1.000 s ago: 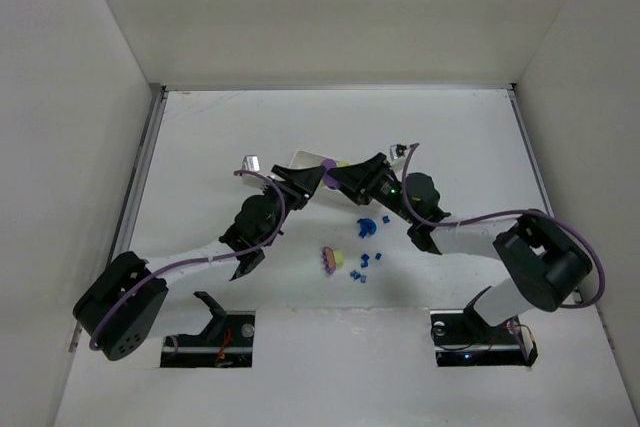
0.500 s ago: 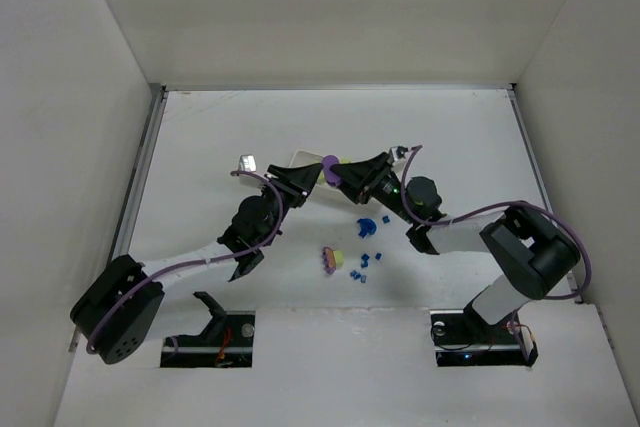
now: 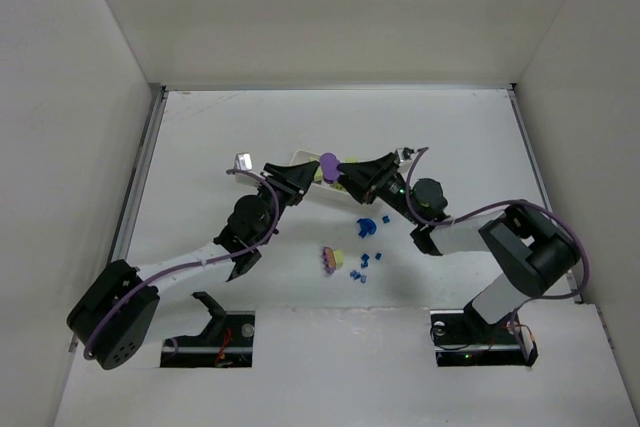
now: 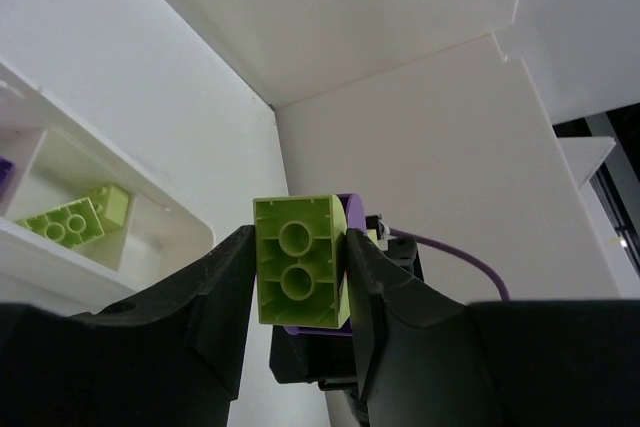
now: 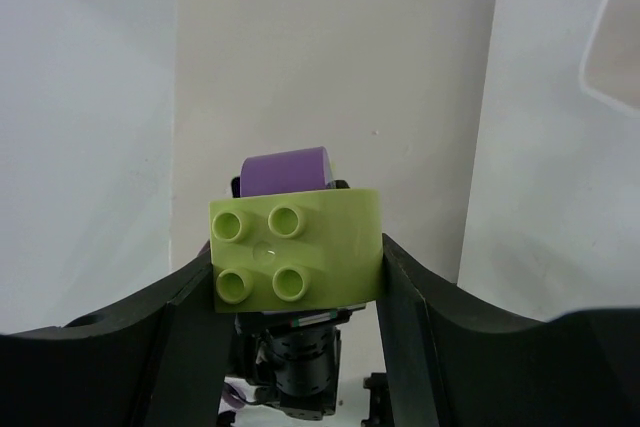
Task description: Sort the legos into containers by color
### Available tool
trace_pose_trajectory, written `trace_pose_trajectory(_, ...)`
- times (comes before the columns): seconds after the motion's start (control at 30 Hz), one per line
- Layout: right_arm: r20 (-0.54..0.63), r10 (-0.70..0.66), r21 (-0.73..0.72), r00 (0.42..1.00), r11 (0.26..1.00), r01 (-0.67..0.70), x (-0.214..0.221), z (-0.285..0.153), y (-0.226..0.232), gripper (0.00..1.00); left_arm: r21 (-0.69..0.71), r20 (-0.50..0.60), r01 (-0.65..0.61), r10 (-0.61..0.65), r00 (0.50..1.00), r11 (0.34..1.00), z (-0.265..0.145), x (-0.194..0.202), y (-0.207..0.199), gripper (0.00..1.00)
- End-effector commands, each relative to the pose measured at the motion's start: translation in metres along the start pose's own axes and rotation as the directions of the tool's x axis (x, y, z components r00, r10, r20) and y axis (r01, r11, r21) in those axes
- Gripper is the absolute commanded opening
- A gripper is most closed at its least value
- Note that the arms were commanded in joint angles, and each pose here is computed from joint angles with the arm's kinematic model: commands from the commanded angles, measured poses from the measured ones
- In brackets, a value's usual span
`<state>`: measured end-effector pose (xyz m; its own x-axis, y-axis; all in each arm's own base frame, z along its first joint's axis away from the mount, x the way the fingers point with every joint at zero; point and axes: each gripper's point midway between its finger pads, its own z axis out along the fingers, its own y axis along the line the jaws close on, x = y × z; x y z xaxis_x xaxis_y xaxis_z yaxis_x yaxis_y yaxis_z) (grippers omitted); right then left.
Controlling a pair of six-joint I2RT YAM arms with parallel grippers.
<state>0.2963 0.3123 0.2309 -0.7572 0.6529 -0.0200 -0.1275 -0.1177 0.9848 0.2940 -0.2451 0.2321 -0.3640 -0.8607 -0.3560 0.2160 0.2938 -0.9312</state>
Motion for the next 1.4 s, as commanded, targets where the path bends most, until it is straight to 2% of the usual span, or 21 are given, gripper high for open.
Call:
trace_pose_trajectory(0.0, 0.073, -0.023, -0.13, 0.997, 0.991, 0.032, -0.021, -0.007, 0.03, 0.34, 0.066, 0.122, -0.008, 0.0, 0.992, 0.998, 0.003, -0.035, -0.025, 0.14)
trace_pose_trajectory(0.43, 0.053, -0.052, -0.1, 0.997, 0.993, 0.057, -0.021, -0.002, 0.019, 0.34, 0.063, 0.109, -0.024, 0.017, 0.994, 0.998, 0.005, -0.033, -0.023, 0.14)
trace_pose_trajectory(0.73, 0.065, -0.136, 0.084, 0.989, 0.988, 0.13, -0.028, 0.024, -0.018, 0.35, -0.009, 0.17, -0.078, 0.078, 0.982, 0.997, -0.018, -0.068, -0.001, 0.14)
trace_pose_trajectory(1.03, 0.088, -0.055, 0.198, 0.995, 0.979, 0.036, -0.037, 0.04, -0.059, 0.38, -0.074, 0.148, -0.113, 0.123, 0.981, 0.991, -0.034, -0.068, 0.022, 0.14)
trace_pose_trajectory(1.37, 0.113, 0.048, 0.236, 0.992, 0.969, -0.074, -0.045, 0.051, -0.086, 0.43, -0.096, 0.108, -0.123, 0.134, 0.985, 0.988, -0.035, -0.057, 0.034, 0.14)
